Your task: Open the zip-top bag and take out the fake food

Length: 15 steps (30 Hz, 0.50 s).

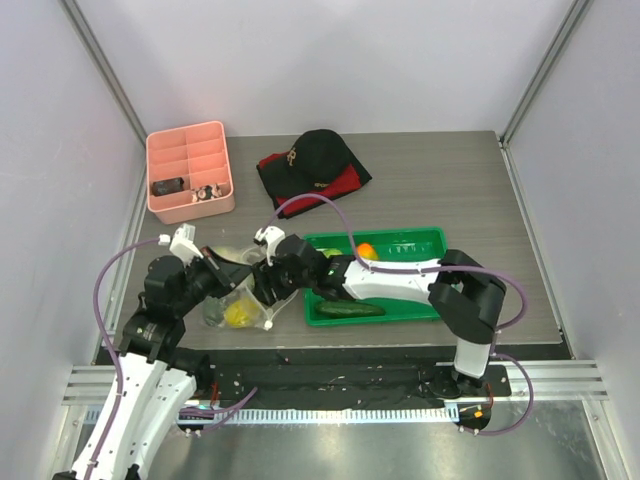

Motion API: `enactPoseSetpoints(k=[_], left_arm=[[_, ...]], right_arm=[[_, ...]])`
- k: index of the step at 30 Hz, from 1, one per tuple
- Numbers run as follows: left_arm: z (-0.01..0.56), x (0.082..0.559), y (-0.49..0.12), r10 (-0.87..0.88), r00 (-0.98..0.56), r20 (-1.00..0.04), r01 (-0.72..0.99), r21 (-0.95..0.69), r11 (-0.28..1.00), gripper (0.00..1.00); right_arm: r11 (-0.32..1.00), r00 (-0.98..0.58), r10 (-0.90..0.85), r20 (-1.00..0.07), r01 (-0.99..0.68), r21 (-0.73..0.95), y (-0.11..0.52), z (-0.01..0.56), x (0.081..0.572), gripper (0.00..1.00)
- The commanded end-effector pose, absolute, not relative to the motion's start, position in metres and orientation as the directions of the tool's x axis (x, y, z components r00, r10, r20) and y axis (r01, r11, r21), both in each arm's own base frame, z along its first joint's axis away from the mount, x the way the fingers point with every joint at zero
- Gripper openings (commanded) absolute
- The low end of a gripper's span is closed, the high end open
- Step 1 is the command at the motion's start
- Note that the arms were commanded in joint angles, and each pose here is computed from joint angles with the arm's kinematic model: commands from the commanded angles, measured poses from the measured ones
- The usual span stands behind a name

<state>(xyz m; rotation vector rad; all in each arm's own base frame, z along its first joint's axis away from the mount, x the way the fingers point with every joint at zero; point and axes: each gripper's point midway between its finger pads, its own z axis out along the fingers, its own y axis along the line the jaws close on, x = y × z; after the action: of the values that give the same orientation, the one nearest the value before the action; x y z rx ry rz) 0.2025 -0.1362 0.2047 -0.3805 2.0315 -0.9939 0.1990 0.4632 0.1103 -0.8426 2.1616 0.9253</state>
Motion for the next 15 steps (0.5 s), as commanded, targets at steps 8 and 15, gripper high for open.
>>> enactPoseSetpoints(k=[8,15], left_arm=[[0.23,0.206,-0.146,-0.601,-0.597,-0.532,0.142,-0.807,0.573,0.0],[0.214,0.209,-0.143,-0.61,-0.597,-0.522,0.103,-0.803,0.586,0.01]], right_arm=[[0.36,-0.53,-0.202,-0.823,-0.822,0.441,0.503,0.097,0.194,0.81],[0.376,-0.532,-0.178,-0.828,-0.814,0.442,0.51,0.077,0.195,0.97]])
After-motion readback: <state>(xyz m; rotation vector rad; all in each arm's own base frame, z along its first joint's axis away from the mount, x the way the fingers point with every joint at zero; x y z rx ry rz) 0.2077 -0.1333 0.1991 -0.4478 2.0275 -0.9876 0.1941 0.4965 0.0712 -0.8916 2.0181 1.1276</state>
